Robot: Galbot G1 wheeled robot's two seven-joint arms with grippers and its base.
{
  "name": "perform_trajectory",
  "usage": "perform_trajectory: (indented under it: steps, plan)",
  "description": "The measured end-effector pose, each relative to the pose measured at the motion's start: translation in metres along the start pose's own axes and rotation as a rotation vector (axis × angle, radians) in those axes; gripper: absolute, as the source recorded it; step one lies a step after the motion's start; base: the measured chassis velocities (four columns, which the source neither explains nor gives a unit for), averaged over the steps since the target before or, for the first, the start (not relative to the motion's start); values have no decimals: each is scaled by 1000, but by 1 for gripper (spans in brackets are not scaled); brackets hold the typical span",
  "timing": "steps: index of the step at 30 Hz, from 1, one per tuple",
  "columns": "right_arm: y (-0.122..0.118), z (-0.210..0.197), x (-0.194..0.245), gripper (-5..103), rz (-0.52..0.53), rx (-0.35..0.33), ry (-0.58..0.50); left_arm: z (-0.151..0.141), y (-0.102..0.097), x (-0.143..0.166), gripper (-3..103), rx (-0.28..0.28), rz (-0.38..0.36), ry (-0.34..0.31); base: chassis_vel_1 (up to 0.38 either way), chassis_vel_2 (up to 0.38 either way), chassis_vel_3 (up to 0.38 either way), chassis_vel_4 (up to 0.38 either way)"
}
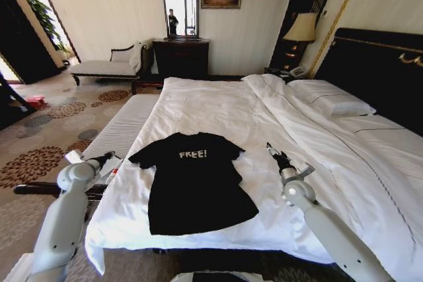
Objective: Fold the clothes on the bed.
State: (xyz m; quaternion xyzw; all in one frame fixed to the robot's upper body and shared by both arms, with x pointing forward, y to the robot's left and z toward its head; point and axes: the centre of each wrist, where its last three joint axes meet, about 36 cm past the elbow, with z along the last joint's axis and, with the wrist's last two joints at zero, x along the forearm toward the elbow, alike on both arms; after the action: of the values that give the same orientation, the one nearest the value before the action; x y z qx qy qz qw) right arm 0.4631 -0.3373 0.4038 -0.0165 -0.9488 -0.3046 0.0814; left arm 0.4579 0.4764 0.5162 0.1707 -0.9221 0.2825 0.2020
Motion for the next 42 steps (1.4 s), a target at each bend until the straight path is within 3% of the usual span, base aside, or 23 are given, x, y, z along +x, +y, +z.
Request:
perform_trajectory:
  steps: [3,5,8,16,20,21,22,23,30,37,38,42]
  plan:
    - [9,14,-11,100,-14,-25,73,-16,1,41,61,-8,32,-28,0,0,0,0]
    - [11,17,-13,100,-16,-29,87,-18,2,48,61,-13,34,-33,0,0,0,0]
    - [19,32,-24,100,-23,-33,136,-16,10,86,78,-33,26,-63,0,0,0,0]
    - [25,44,-42,100,-24,-15,201,3,9,127,100,-47,37,-81,0,0,0,0]
    - [26,49,-52,100,-23,-14,212,7,-7,145,100,-67,107,-110,0,0,0,0]
    - [27,51,-55,100,-25,-15,214,7,-14,152,100,-74,136,-126,0,0,0,0]
    - [33,55,-63,100,-36,-20,218,4,-34,172,100,-91,222,-169,0,0,0,0]
    - [36,56,-67,100,-40,-21,218,1,-39,177,100,-98,239,-184,0,0,0,0]
    - [40,62,-86,100,-54,-29,216,-7,-46,186,100,-112,249,-211,0,0,0,0]
    - [37,69,-93,80,-62,-39,227,-9,-46,172,100,-100,226,-206,0,0,0,0]
    - [37,70,-93,69,-65,-42,228,-10,-49,169,100,-94,234,-208,0,0,0,0]
    - [38,74,-93,57,-67,-47,226,-16,-57,165,100,-72,268,-213,0,0,0,0]
